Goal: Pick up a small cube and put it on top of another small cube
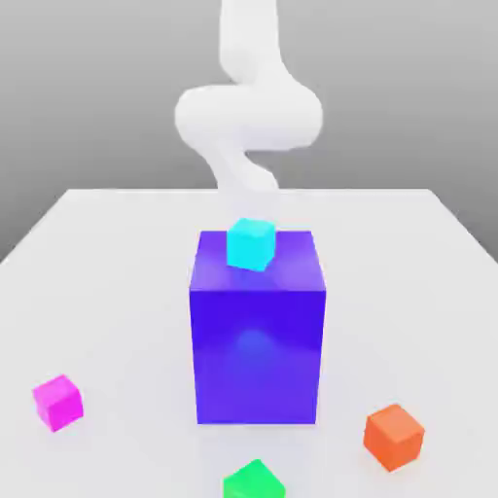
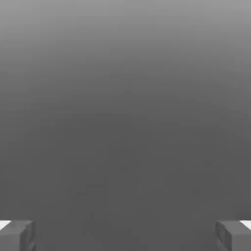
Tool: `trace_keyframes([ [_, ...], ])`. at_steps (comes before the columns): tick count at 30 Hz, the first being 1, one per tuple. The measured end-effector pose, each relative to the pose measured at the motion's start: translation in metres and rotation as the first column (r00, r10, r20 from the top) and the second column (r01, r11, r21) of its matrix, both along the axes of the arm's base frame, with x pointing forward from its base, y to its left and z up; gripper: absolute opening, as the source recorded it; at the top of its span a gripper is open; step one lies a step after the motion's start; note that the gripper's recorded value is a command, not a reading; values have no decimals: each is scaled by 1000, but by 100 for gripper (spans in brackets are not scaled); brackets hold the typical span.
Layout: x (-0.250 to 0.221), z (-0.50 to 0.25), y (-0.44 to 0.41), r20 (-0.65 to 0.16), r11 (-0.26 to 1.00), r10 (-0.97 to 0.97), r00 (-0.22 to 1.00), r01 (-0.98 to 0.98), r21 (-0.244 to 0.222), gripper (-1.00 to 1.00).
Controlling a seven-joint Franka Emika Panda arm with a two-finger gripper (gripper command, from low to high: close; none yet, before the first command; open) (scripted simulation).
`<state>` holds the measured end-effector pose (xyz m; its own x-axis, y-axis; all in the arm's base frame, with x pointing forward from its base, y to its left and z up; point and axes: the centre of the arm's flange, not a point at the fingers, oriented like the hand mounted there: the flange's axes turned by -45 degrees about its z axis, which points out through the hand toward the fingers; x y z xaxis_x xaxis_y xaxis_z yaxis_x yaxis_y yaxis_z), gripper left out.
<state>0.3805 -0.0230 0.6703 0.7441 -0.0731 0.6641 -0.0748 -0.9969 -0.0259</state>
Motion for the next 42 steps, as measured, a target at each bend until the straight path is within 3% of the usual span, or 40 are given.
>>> trace_keyframes([
  [6, 57, -110, -66, -177, 986, -155, 972, 164, 40, 0],
  [12, 73, -228, -136, -345, 942, -292, 892, 331, 60, 0],
  [17, 55, -328, -190, -477, 879, -389, 788, 472, 62, 0],
  [24, -8, -462, -241, -644, 764, -475, 600, 644, 37, 0],
  [29, -18, -526, -245, -663, 749, -481, 574, 662, 30, 0],
  [30, -18, -537, -245, -663, 748, -481, 573, 663, 30, -100],
  [37, -18, -539, -245, -664, 748, -481, 573, 663, 30, -100],
  [42, -18, -489, -245, -664, 748, -481, 573, 663, 30, -100],
])
